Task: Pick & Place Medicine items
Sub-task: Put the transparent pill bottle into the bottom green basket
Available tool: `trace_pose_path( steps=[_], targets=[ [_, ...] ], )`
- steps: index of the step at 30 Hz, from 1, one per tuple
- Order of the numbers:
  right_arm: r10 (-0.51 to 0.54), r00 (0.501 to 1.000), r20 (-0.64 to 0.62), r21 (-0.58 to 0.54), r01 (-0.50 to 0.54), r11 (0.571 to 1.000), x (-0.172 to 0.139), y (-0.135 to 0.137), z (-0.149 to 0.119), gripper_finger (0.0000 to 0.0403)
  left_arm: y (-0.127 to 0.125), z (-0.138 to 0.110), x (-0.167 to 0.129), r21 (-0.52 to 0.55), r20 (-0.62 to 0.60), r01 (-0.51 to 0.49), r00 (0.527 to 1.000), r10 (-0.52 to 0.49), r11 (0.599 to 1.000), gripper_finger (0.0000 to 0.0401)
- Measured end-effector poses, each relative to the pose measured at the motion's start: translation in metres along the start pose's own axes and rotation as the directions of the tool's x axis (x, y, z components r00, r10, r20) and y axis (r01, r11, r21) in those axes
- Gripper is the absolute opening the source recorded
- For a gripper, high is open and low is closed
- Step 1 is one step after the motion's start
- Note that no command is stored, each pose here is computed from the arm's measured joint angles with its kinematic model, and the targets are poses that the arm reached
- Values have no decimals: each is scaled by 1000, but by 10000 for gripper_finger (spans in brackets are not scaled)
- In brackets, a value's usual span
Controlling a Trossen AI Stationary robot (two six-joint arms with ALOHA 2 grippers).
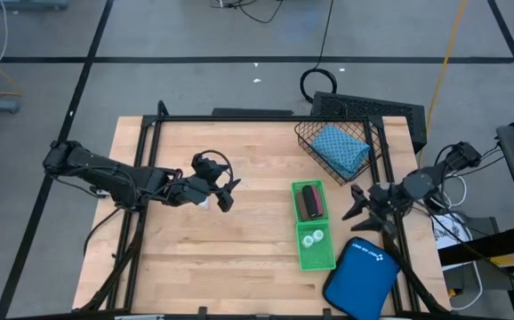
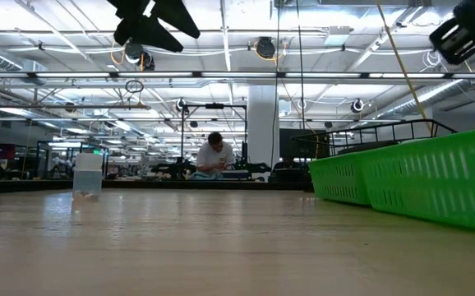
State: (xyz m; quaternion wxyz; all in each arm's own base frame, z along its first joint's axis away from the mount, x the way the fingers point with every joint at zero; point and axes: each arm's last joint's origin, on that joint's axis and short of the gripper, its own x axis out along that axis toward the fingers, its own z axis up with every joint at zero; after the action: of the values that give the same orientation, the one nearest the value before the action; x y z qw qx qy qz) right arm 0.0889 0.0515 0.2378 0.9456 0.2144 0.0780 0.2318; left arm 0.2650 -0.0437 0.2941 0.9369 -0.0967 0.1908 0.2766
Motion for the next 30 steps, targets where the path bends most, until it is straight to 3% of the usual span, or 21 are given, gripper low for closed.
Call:
trace_pose_path(
  steps=[5, 9, 14, 30],
  targets=[
    [171, 985, -2, 4, -171, 985, -10, 6, 3, 174, 0, 0, 0, 0, 0, 0, 1000, 0, 1000, 267],
    [252, 967, 47, -20, -251, 968, -23, 9, 7, 171, 0, 0, 0, 0, 0, 0, 1000, 0, 1000, 267],
    [292, 948, 127, -62, -286, 956, -38, 10, 11, 170, 0, 0, 0, 0, 0, 0, 1000, 0, 1000, 267],
    [367, 924, 108, -105, -357, 928, -41, 15, 15, 172, -1, 0, 0, -4, -1, 14, 1000, -14, 1000, 267]
  ],
)
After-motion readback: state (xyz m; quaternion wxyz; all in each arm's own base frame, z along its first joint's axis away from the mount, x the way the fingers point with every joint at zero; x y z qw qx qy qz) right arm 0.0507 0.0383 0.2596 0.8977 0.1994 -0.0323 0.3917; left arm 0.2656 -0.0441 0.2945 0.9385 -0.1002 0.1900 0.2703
